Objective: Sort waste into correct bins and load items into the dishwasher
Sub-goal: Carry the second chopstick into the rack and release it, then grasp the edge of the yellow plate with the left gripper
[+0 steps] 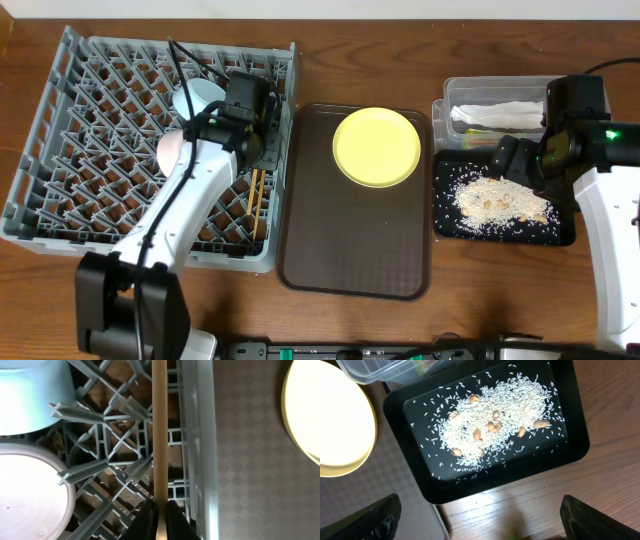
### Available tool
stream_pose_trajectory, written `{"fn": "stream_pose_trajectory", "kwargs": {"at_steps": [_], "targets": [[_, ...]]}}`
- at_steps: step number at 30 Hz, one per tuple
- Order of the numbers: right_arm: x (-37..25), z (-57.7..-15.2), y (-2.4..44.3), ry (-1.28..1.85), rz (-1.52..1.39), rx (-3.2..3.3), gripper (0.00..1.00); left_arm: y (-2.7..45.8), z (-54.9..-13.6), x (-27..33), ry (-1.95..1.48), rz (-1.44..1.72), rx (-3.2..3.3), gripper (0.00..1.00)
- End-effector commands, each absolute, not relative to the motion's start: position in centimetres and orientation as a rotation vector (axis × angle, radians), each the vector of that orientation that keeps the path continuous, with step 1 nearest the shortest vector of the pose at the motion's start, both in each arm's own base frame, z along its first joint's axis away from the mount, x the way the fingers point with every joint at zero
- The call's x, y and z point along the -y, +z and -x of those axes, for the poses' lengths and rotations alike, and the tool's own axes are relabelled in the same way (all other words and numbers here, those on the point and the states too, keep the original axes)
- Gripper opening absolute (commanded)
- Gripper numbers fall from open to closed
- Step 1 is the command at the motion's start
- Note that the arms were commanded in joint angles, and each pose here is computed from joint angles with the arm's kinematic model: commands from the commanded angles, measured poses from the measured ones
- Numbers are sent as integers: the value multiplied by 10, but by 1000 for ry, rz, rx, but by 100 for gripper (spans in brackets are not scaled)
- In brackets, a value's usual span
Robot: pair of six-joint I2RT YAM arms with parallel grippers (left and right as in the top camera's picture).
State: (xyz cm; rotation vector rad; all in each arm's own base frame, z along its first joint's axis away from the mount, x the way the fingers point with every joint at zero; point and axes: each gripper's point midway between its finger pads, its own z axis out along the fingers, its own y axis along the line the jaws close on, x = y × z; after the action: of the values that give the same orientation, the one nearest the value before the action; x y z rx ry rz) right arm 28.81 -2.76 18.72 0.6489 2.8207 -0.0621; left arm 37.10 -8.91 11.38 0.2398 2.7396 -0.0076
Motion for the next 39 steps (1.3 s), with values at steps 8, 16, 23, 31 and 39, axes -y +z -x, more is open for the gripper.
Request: {"fn": "stream_pose_trajectory", "kwargs": {"at_steps": [8, 16, 23, 31, 39], "targets": [[28, -289, 192, -63, -629, -2807, 99, 150, -374, 90, -46, -203, -2646, 63], [28, -290, 192, -63, -628, -2804, 99, 193, -367, 137, -368, -286, -2530, 67], [25, -294, 193, -32, -624, -2790, 99, 223, -373, 210, -364, -698, -2276, 67], [25, -293, 193, -33, -625, -2794, 99, 180, -349, 292, -305, -1250, -2076, 68], [25, -293, 193, -34, -624, -2794, 99, 81, -329, 326, -316, -1459, -2198, 69]]}}
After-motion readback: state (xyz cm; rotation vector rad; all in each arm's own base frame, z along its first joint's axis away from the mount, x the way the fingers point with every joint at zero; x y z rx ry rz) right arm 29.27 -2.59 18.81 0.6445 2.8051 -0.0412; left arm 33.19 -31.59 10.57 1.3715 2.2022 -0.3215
